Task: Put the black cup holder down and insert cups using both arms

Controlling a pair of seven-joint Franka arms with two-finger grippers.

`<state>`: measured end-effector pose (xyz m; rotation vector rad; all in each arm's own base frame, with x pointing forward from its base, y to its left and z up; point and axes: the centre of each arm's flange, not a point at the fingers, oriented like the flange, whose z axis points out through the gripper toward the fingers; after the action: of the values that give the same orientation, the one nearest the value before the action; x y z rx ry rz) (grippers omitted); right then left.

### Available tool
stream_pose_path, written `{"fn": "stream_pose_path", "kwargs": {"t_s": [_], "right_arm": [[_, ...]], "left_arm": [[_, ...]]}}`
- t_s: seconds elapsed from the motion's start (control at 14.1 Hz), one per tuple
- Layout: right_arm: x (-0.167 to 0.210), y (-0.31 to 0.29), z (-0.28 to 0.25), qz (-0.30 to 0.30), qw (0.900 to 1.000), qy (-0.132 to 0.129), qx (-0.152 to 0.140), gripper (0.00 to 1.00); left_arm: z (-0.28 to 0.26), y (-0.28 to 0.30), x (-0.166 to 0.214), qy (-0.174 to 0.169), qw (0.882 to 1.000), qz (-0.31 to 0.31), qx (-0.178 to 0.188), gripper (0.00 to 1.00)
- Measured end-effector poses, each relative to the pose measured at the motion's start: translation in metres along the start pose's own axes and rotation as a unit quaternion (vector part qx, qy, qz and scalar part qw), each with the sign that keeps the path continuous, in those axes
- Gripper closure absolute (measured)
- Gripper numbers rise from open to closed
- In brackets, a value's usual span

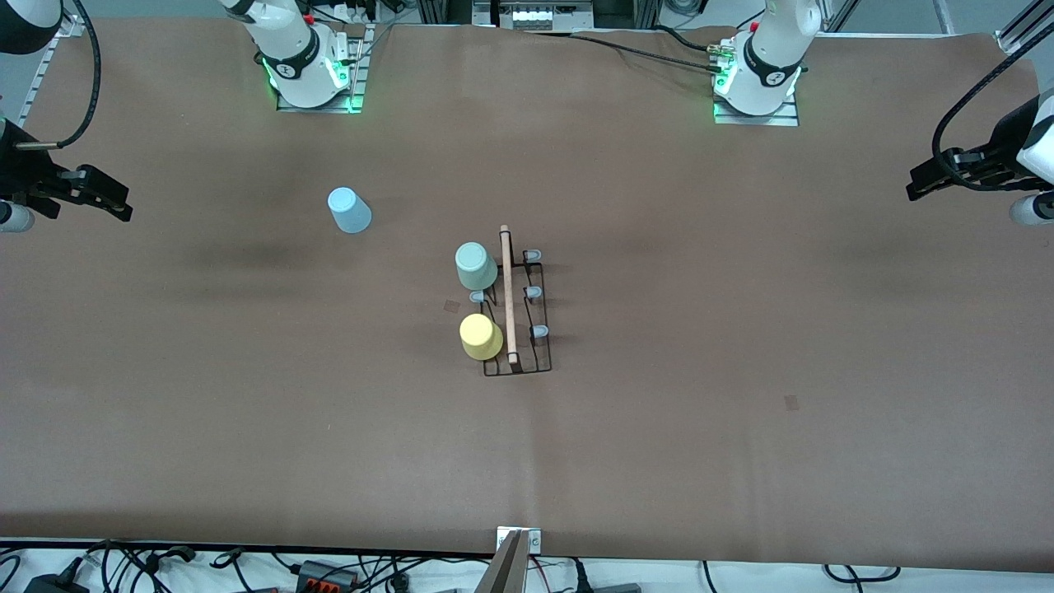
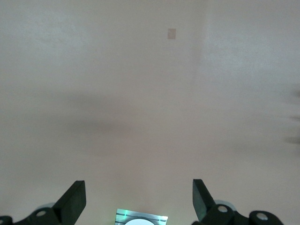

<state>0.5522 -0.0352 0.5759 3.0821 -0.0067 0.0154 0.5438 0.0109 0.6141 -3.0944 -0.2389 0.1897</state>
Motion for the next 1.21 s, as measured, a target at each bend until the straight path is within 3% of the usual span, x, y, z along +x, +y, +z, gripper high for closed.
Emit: {"fn": "stream_pose_path", "kwargs": {"t_s": [1.21], "right_arm": [[0.0,-0.014,0.001,-0.01,1.0,-0.003,0.008,0.0]], "left_arm": [[0.0,0.0,0.0,0.0,1.0,0.0,0.0,0.0]]}}
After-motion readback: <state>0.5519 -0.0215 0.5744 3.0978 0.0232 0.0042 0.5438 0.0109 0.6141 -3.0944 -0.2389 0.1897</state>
